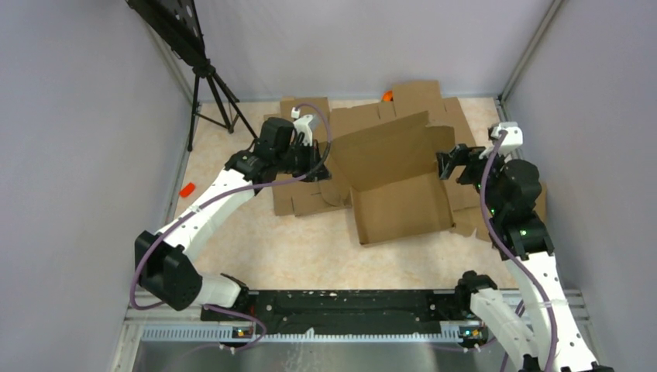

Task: Fold the paper box

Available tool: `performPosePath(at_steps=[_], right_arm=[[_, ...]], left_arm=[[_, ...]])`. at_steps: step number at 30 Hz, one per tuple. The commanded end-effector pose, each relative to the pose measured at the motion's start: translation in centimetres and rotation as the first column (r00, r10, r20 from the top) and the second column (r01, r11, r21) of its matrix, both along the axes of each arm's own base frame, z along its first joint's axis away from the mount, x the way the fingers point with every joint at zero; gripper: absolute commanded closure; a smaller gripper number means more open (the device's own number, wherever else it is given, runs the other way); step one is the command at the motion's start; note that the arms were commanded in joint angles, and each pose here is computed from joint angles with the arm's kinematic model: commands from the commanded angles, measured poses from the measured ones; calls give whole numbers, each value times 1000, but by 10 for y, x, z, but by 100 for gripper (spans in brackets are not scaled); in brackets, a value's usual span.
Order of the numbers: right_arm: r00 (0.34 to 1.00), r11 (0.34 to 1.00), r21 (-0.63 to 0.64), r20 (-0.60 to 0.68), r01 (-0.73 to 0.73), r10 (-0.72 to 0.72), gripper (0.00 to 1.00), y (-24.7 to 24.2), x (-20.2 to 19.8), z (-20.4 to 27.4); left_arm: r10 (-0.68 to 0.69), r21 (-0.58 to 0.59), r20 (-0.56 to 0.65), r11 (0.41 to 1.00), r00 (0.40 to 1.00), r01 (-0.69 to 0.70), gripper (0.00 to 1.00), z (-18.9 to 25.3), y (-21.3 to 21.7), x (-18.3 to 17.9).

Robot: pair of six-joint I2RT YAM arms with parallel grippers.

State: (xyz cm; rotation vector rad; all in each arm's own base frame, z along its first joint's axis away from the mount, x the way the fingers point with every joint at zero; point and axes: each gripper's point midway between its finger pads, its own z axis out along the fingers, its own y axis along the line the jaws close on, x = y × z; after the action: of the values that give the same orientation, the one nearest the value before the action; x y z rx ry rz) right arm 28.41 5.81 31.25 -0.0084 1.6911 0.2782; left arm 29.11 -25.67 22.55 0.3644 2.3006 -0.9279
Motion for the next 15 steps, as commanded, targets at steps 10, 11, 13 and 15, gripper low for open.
performPosePath(at_steps=[10,11,13,15], right_arm=[[979,971,-131,7,-201,203,12,32,43,-1],[980,971,-135,3,-196,199,12,30,47,-2],[978,972,-115,11,-206,208,12,28,52,-3],[973,972,-69,47,-224,227,12,23,57,3]], left_arm=[[-23,-11,83,1000,996,24,97,22,-5,14],[-25,-1,86,1000,996,25,97,21,-4,15],[-31,15,91,999,995,29,98,19,-3,15],[-46,21,97,999,994,44,98,19,-3,15]])
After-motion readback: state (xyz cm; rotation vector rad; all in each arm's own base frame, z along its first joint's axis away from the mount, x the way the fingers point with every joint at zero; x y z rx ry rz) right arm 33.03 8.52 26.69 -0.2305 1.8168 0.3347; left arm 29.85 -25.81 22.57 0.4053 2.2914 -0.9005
